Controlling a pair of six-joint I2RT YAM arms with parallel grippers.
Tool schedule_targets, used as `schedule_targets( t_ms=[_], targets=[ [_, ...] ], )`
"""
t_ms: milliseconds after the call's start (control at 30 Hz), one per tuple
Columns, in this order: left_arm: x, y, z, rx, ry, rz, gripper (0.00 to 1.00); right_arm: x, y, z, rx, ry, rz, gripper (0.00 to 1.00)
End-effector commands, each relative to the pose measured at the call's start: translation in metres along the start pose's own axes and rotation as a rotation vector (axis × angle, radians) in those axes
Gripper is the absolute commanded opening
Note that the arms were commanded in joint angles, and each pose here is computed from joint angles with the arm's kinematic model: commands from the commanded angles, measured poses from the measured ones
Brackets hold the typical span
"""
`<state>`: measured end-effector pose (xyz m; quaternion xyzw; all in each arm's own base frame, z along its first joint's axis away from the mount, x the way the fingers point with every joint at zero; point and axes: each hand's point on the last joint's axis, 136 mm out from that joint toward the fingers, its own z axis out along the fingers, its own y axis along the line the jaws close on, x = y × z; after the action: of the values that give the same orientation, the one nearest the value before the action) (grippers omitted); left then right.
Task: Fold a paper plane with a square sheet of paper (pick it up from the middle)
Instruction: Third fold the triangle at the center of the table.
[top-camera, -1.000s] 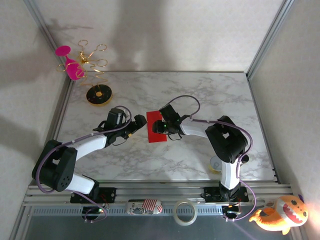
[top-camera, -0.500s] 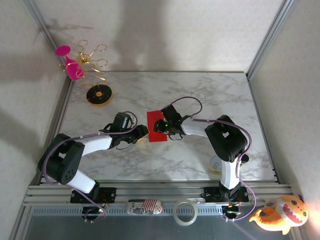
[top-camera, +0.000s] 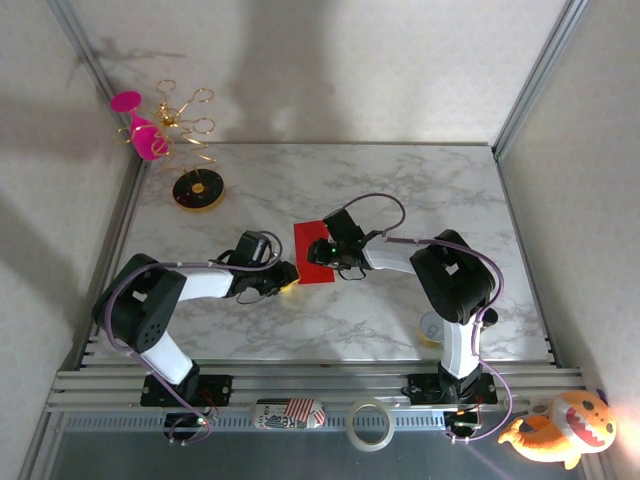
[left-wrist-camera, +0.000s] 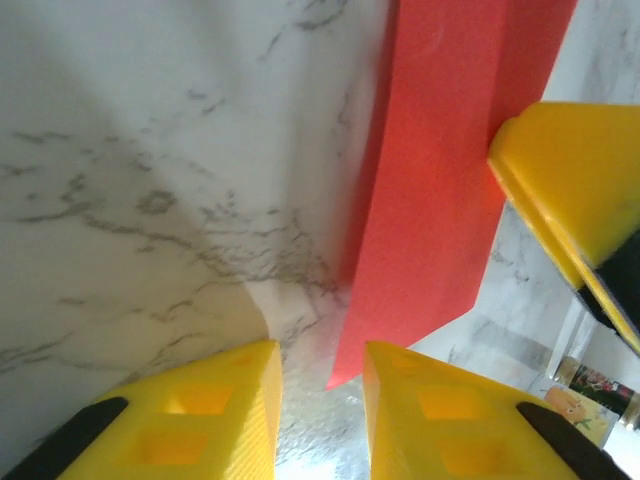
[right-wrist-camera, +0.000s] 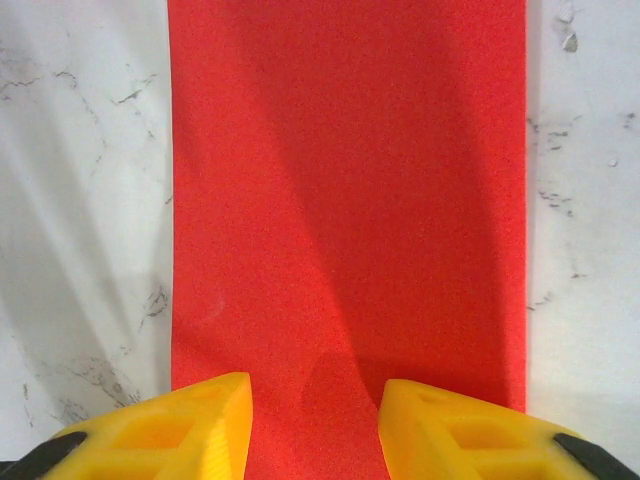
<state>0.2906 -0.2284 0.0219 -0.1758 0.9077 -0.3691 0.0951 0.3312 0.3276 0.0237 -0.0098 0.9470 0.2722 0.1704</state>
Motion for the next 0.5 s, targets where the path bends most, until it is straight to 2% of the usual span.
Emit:
schedule_targets(
  t_ms=[0,267,467],
  targets=[
    [-0.003,-0.011,0.005,0.013,0.015,0.035,0.26,0.043,-0.052,0.016,0.154,0.137,0.049,0.42],
    [-0.008,-0.015,0.011,0.011,0.019,0.043,0.25,0.044,-0.053,0.016,0.155,0.145,0.047,0.41],
    [-0.011,-0.029,0.007,0.058,0.013,0.051,0.24,0.045,-0.052,0.017,0.144,0.155,0.054,0.41]
  ],
)
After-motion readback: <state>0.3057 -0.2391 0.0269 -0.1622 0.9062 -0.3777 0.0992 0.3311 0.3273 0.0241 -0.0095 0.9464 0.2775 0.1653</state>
